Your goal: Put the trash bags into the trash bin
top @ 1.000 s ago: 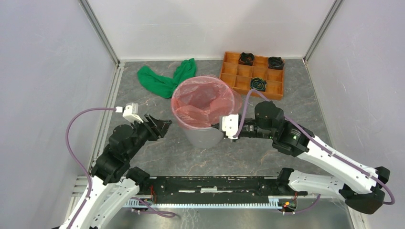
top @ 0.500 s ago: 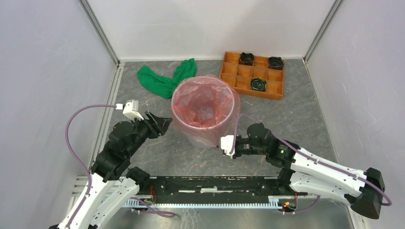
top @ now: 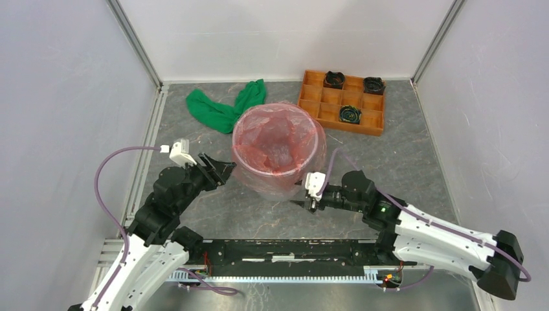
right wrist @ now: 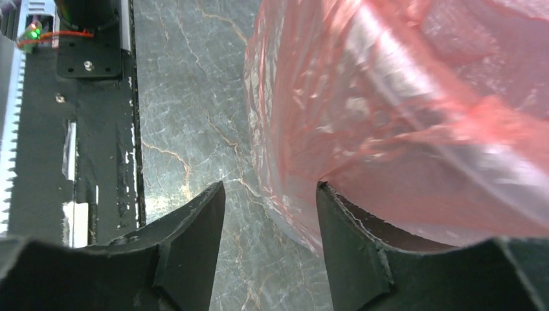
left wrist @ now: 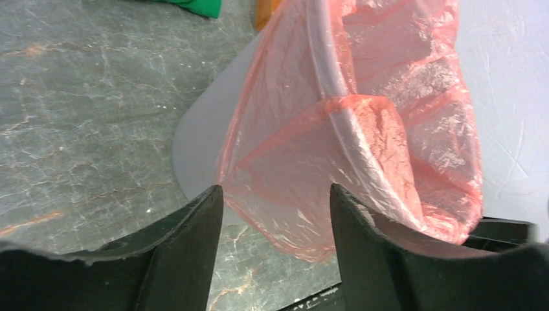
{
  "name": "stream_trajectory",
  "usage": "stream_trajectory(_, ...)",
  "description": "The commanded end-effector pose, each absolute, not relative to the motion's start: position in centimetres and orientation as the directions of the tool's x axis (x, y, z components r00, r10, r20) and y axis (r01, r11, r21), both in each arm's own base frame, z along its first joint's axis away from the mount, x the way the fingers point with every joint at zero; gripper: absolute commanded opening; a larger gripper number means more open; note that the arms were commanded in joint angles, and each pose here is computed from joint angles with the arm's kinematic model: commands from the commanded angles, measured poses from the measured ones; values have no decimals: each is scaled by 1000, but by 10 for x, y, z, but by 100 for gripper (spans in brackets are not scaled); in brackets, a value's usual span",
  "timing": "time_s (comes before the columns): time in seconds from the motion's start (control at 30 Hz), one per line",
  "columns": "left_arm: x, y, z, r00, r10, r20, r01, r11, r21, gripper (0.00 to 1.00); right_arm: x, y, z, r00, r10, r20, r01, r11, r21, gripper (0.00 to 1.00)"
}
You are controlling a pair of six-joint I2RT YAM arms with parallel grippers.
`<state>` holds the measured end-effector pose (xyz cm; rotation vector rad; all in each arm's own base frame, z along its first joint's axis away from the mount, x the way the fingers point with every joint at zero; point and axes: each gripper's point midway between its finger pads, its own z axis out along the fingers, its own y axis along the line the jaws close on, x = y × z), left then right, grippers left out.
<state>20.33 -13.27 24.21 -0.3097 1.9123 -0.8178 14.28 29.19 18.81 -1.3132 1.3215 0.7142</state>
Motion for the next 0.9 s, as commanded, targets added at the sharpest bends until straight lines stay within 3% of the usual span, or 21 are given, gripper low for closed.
stream_trajectory(0.0,210,-118,238,-413,-590,-694,63,741,-668,71,136,268,213,50,-309,-950,-941,304,-148,64)
stream_trajectory(0.17,222,-117,215,-431,-575,-695,-1,771,-637,73,173,209,241,-32,-256,-966,-746,649,-147,82)
stream_trajectory(0.2,225,-116,211,-435,-574,-694,-18,776,-630,73,183,194,243,-55,-254,-966,-676,721,-152,80)
stream_trajectory(0.3,232,-123,208,-453,-573,-683,-22,773,-634,75,209,146,244,-120,-287,-950,-424,881,-212,61)
stream_trajectory(0.33,234,-127,209,-456,-575,-679,-16,769,-640,76,215,133,244,-143,-279,-949,-339,915,-218,60)
stream_trajectory(0.43,239,-134,207,-476,-569,-670,-8,765,-644,77,229,120,259,-138,-255,-957,-223,950,-220,63)
stream_trajectory(0.6,242,-143,205,-506,-568,-649,-6,755,-656,77,274,114,304,-75,-121,-990,-161,981,-108,60)
stream_trajectory(0.87,241,-149,207,-523,-569,-634,13,739,-673,78,325,163,318,-71,-16,-997,-423,906,15,65)
